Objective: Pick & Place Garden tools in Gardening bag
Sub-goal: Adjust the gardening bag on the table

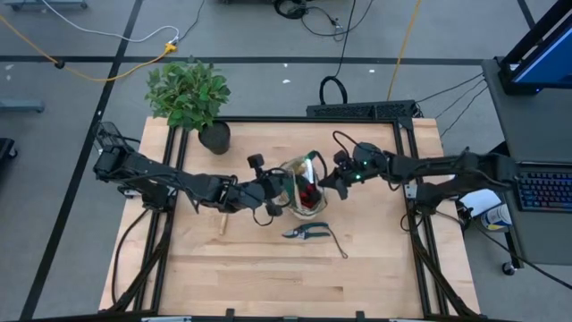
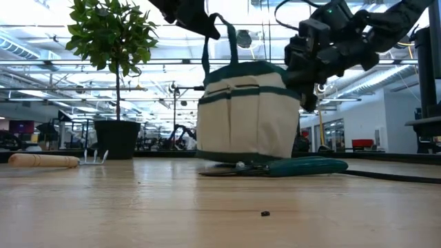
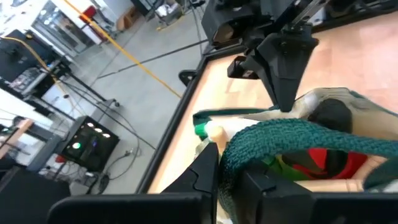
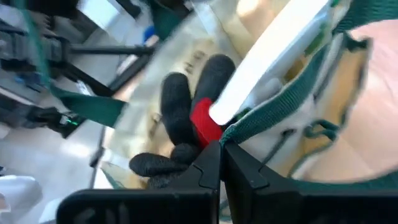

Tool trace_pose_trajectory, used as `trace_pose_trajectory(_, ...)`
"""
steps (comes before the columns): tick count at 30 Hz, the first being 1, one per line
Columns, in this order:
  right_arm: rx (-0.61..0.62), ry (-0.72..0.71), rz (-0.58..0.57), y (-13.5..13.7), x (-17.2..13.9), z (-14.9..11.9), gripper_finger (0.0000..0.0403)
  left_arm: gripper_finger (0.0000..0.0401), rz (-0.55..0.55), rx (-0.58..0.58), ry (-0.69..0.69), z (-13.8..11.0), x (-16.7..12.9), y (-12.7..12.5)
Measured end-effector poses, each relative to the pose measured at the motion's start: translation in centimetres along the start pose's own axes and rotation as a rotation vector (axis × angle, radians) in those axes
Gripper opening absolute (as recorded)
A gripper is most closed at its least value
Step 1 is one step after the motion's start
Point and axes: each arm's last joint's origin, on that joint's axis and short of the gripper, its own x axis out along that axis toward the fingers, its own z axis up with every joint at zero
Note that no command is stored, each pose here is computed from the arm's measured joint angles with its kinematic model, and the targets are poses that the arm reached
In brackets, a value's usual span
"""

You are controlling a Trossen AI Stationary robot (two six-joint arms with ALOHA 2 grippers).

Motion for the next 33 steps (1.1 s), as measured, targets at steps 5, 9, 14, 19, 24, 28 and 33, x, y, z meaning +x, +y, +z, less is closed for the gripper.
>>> trace_pose_trajectory(5, -0.034, -0.006, -0.032, 0.5, -1.0, 0.1, 0.0001, 0.0026, -0.073, -0.002, -0.015, 0.0, 0.0, -0.2)
trace_pose_trajectory(9, -0.105, -0.102, -0.075, 1.2, -1.3, 0.5, 0.0000, 0.0026, -0.131, -0.001, -0.024, 0.0, 0.0, -0.3)
trace_pose_trajectory(14, -0.103, -0.028, -0.009, 1.4, -1.1, 0.0, 0.0000, 0.0026, -0.194, 0.029, 0.015, -0.5, 0.3, -0.2)
trace_pose_trajectory(19, -0.114, 0.007, -0.121, 0.8, -0.9, -0.7, 0.0000, 0.0047, -0.198, 0.033, 0.096, -1.5, 0.9, -0.2)
trace_pose_trajectory(24, -0.140, -0.012, -0.090, 1.1, -1.1, -0.4, 0.0000, 0.0102, -0.194, 0.047, 0.138, -2.0, 1.0, 0.1)
trace_pose_trajectory(28, -0.156, -0.043, -0.071, 1.3, -1.0, -0.1, 0.0003, 0.0144, -0.192, 0.025, 0.139, -2.0, 1.0, 0.1)
trace_pose_trajectory(33, -0.166, -0.041, -0.073, 1.3, -1.0, -0.1, 0.0029, 0.0182, -0.215, 0.050, 0.133, -1.9, 0.4, -0.6)
